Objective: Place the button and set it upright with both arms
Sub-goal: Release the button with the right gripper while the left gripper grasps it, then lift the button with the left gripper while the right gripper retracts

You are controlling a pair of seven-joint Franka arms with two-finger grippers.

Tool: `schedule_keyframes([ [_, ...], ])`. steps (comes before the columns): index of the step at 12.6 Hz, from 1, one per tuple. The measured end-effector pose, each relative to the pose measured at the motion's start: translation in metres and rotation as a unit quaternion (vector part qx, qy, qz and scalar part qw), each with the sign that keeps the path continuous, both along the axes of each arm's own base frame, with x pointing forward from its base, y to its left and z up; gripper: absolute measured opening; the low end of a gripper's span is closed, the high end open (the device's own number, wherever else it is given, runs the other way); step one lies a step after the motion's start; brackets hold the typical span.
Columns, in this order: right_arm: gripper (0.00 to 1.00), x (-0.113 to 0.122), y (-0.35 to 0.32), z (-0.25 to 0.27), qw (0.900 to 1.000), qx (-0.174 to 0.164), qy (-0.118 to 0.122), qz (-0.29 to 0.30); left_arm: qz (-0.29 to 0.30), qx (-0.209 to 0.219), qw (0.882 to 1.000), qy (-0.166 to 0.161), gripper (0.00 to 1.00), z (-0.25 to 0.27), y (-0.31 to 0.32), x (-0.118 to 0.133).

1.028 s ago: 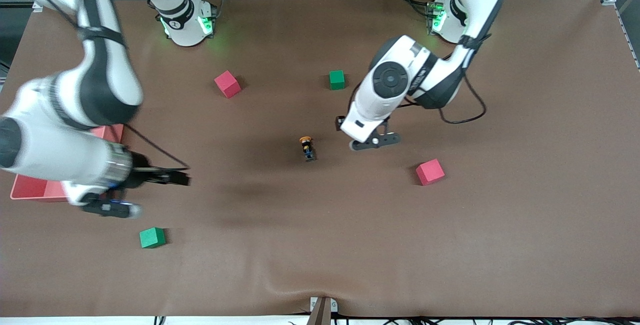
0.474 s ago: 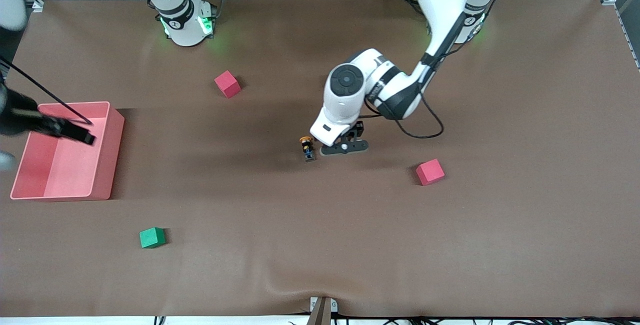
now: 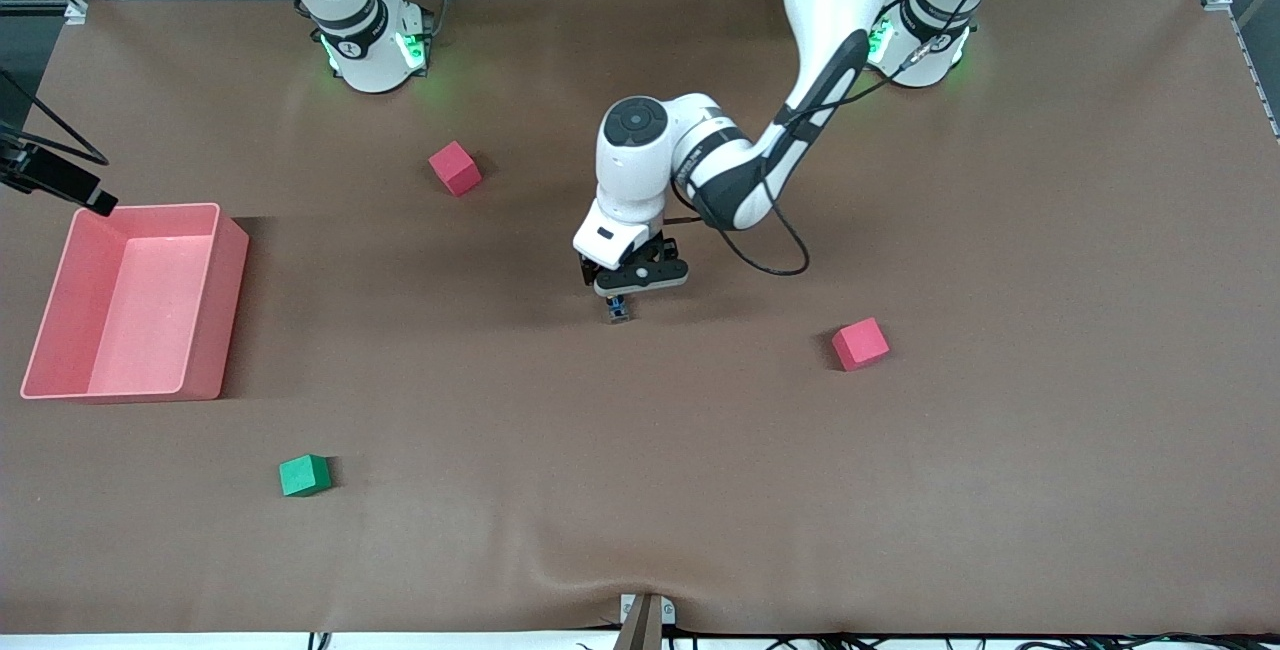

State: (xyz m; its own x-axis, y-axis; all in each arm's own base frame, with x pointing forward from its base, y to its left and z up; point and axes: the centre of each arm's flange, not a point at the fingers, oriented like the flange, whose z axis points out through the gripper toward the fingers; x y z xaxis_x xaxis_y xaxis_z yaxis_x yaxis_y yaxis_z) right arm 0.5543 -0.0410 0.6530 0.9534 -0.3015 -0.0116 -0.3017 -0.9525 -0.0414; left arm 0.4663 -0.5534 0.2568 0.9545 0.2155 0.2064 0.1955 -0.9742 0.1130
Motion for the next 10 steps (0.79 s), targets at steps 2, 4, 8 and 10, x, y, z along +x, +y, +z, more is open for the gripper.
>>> schedule_keyframes([
  [2, 1.00, -0.001, 0.008, 0.004, 1.000, 0.000, 0.000, 0.022, 0.011, 0.015, 0.999, -0.031, 0.75, -0.017, -0.009, -0.012],
  [4, 1.00, -0.004, 0.021, 0.002, 0.999, -0.006, 0.015, 0.046, 0.021, 0.024, 0.998, -0.055, 0.75, -0.027, -0.014, -0.020],
  [8, 1.00, -0.007, 0.017, 0.005, 0.998, -0.024, 0.018, 0.050, 0.008, 0.041, 0.996, -0.073, 0.72, -0.047, -0.018, -0.030],
  [10, 1.00, -0.012, 0.011, 0.008, 0.998, -0.023, 0.023, 0.046, 0.002, 0.048, 0.996, -0.078, 0.69, -0.054, -0.018, -0.031],
])
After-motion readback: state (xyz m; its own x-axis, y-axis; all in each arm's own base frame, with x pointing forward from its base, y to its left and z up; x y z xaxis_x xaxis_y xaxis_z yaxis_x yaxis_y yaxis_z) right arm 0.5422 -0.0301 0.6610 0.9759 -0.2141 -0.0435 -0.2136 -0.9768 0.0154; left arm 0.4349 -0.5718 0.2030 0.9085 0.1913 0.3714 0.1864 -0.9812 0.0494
